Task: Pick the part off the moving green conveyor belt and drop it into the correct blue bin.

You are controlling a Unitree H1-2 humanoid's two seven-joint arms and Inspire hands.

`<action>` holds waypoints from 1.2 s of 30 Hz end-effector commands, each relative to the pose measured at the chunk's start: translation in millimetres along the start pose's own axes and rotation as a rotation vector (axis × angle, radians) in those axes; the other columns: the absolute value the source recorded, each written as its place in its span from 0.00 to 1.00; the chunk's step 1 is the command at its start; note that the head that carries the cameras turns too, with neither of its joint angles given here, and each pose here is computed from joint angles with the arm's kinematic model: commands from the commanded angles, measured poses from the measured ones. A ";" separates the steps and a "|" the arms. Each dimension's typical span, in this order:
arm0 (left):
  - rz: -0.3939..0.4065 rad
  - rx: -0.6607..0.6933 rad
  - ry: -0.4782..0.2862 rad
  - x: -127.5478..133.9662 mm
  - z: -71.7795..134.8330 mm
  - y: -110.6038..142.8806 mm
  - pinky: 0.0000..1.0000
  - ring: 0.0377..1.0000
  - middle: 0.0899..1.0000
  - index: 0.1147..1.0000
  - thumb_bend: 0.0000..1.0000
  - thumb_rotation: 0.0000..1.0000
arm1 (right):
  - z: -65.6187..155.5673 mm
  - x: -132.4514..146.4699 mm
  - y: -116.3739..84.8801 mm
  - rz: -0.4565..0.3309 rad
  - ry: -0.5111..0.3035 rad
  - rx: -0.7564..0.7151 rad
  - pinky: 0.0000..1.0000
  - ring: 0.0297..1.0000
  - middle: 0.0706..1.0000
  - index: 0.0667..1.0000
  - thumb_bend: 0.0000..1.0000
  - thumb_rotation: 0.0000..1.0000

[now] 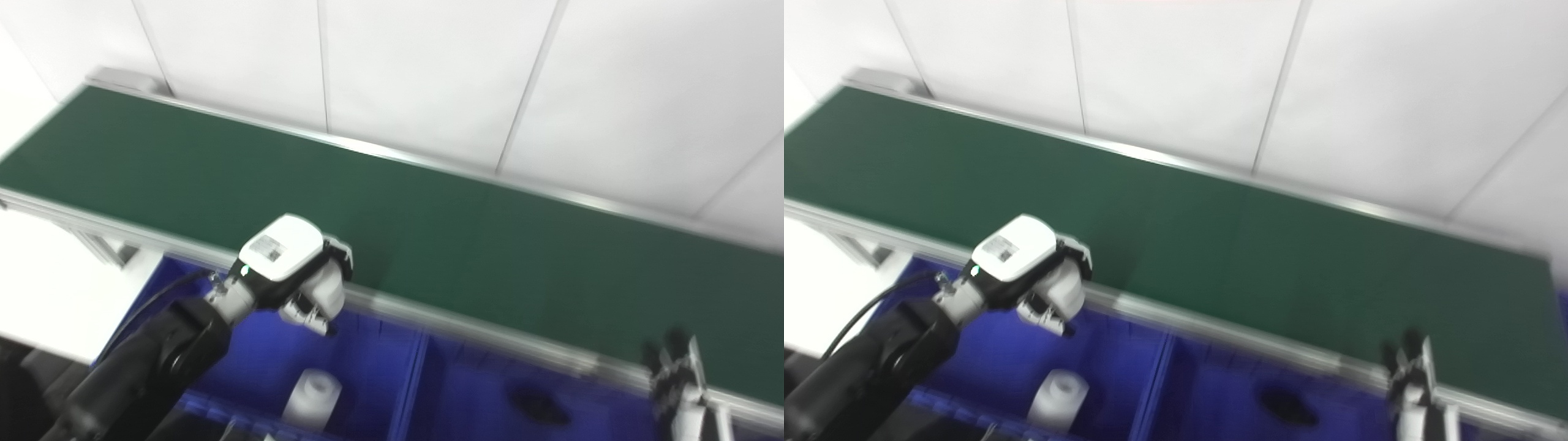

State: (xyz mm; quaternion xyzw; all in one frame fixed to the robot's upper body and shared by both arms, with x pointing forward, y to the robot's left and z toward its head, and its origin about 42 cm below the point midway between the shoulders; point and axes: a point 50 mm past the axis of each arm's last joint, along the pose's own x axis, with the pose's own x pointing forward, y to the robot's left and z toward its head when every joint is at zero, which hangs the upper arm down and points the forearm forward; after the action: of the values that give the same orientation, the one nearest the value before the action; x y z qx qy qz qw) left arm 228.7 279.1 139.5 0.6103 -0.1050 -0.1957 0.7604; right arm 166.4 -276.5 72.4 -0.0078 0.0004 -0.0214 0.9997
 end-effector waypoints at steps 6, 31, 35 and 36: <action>0.004 0.063 -0.025 -4.2 4.6 12.0 0.18 0.22 0.38 0.46 0.51 0.00 | 11.4 3.1 11.1 0.001 -0.054 0.004 0.90 0.92 0.99 1.00 0.82 0.98; -0.103 0.158 -0.031 -12.0 12.4 18.5 0.58 0.61 0.64 0.59 0.89 0.45 | 10.0 4.6 10.8 0.008 -0.056 0.012 0.91 0.92 0.99 1.00 0.82 0.97; -0.099 0.162 -0.035 -11.2 12.5 21.2 0.58 0.61 0.64 0.58 0.91 0.47 | 10.9 5.9 12.3 0.007 -0.059 0.014 0.90 0.91 0.99 0.99 0.80 0.97; -0.093 0.160 -0.038 -11.1 12.5 21.5 0.57 0.61 0.64 0.58 0.91 0.47 | 11.2 6.0 12.6 0.007 -0.059 0.015 0.90 0.91 0.99 0.99 0.80 0.97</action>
State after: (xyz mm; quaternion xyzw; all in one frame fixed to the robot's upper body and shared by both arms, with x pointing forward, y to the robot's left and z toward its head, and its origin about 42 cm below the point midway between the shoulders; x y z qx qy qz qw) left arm 211.7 275.8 147.3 0.6602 -0.0729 -0.2514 0.7040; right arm 169.3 -264.4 75.2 -0.0028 -0.0067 -0.0192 0.9998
